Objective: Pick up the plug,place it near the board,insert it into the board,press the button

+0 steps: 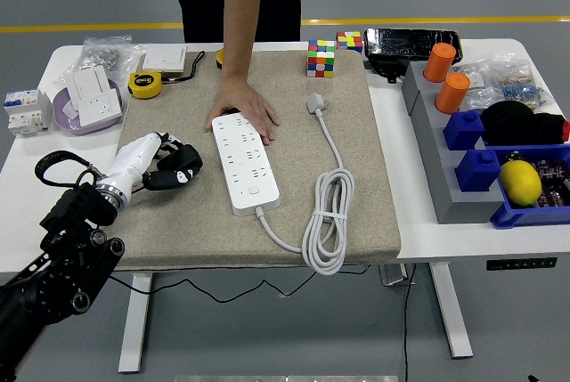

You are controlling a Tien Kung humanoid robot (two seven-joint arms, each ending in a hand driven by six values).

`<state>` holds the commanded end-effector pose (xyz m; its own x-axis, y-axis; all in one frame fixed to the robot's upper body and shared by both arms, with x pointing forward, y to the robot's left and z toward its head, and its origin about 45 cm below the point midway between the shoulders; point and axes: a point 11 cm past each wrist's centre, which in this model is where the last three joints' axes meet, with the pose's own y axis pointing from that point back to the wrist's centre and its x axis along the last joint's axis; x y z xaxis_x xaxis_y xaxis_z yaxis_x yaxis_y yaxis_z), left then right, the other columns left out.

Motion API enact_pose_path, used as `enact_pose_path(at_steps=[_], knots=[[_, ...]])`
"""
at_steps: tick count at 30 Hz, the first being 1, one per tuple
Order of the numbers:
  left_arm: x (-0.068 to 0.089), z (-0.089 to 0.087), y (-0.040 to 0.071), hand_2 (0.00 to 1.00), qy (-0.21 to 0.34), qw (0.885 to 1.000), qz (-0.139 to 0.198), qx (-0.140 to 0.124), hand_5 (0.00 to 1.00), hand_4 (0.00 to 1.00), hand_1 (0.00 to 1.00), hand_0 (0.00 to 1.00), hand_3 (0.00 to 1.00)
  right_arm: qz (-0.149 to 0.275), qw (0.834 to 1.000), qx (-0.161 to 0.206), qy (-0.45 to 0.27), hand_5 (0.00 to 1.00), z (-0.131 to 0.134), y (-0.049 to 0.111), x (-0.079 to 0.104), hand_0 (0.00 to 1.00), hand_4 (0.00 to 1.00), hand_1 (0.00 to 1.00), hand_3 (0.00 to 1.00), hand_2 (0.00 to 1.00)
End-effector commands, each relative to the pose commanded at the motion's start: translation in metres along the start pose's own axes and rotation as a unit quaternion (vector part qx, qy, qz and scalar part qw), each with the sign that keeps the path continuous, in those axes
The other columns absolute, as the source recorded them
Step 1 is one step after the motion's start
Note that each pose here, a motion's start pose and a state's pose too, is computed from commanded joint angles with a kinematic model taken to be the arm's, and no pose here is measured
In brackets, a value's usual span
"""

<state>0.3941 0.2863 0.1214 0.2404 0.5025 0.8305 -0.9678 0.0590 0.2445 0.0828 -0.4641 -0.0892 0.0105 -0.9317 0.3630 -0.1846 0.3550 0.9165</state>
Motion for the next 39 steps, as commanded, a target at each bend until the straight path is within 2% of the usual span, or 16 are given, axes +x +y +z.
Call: enact_pose_path(at_steps=[2, 3, 8, 9, 14, 15, 20, 21, 25, 26, 27, 32, 33, 39], knots=[[0.000, 0.000, 0.000, 0.704, -0.004, 1.000, -0.001, 0.001, 0.170, 0.614, 0.826, 0.694, 0.490, 0.000, 1.000, 0.001, 0.000, 0.921, -0.001, 0.000, 0.000, 0.823, 0.998, 0.760, 0.790, 0.755], [0.000, 0.000, 0.000, 0.797, -0.005, 1.000, -0.002, 0.001, 0.155, 0.651, 0.886, 0.748, 0.545, 0.000, 1.000, 0.001, 0.000, 0.920, -0.001, 0.000, 0.000, 0.823, 0.998, 0.760, 0.791, 0.755], [0.002, 0.001, 0.001, 0.797, -0.012, 1.000, 0.000, 0.001, 0.155, 0.651, 0.886, 0.748, 0.545, 0.000, 1.000, 0.000, 0.000, 0.920, 0.000, 0.000, 0.000, 0.823, 0.998, 0.760, 0.791, 0.755], [0.003, 0.001, 0.001, 0.897, -0.012, 1.000, 0.002, 0.000, 0.209, 0.797, 0.974, 0.847, 0.782, 0.000, 1.000, 0.000, 0.000, 0.918, 0.000, 0.000, 0.000, 0.824, 0.998, 0.760, 0.790, 0.755], [0.009, 0.001, 0.001, 0.897, -0.001, 1.000, 0.002, 0.001, 0.209, 0.797, 0.974, 0.847, 0.782, -0.001, 1.000, 0.001, -0.002, 0.918, -0.001, 0.000, -0.001, 0.824, 0.998, 0.760, 0.790, 0.755], [0.010, 0.001, 0.001, 0.959, 0.004, 1.000, 0.002, -0.001, 0.421, 0.998, 0.998, 0.943, 0.883, -0.001, 1.000, 0.001, -0.002, 0.918, -0.001, 0.000, -0.001, 0.823, 0.998, 0.760, 0.790, 0.755], [0.019, 0.006, 0.002, 0.959, 0.032, 0.999, 0.009, -0.011, 0.421, 0.998, 0.998, 0.943, 0.883, -0.001, 1.000, 0.001, -0.003, 0.918, -0.001, 0.000, -0.001, 0.823, 0.998, 0.760, 0.790, 0.755], [0.020, 0.007, 0.003, 0.998, 0.036, 0.999, 0.008, -0.012, 0.786, 0.998, 0.998, 0.998, 0.933, -0.001, 1.000, 0.001, -0.003, 0.917, -0.001, 0.000, -0.001, 0.823, 0.998, 0.760, 0.790, 0.755], [0.030, 0.010, 0.006, 0.998, 0.072, 0.997, 0.020, -0.021, 0.786, 0.998, 0.998, 0.998, 0.933, -0.001, 1.000, 0.002, -0.004, 0.917, -0.002, 0.000, -0.002, 0.823, 0.998, 0.760, 0.790, 0.755], [0.033, 0.012, 0.008, 0.998, 0.094, 0.995, 0.032, -0.027, 0.786, 0.998, 0.998, 0.998, 0.933, -0.001, 1.000, 0.002, -0.004, 0.917, -0.002, 0.000, -0.002, 0.823, 0.998, 0.760, 0.790, 0.755], [0.036, 0.013, 0.010, 0.998, 0.116, 0.992, 0.041, -0.032, 0.959, 0.998, 0.998, 0.998, 0.947, -0.001, 1.000, 0.002, -0.004, 0.916, -0.002, 0.000, -0.002, 0.823, 0.998, 0.760, 0.790, 0.755], [0.042, 0.024, 0.023, 0.998, 0.238, 0.967, 0.069, -0.062, 0.959, 0.998, 0.998, 0.998, 0.947, -0.003, 1.000, 0.001, -0.005, 0.916, -0.001, 0.000, -0.004, 0.823, 0.998, 0.760, 0.790, 0.755], [0.041, 0.027, 0.025, 0.998, 0.259, 0.961, 0.069, -0.068, 0.998, 0.998, 0.998, 0.984, 0.961, -0.003, 1.000, 0.001, -0.005, 0.916, 0.000, 0.000, -0.004, 0.823, 0.998, 0.760, 0.790, 0.755], [0.035, 0.050, 0.044, 0.983, 0.392, 0.911, 0.051, -0.113, 0.998, 0.998, 0.998, 0.972, 0.946, -0.005, 1.000, 0.001, -0.006, 0.916, 0.000, 0.000, -0.007, 0.825, 0.998, 0.760, 0.790, 0.755]])
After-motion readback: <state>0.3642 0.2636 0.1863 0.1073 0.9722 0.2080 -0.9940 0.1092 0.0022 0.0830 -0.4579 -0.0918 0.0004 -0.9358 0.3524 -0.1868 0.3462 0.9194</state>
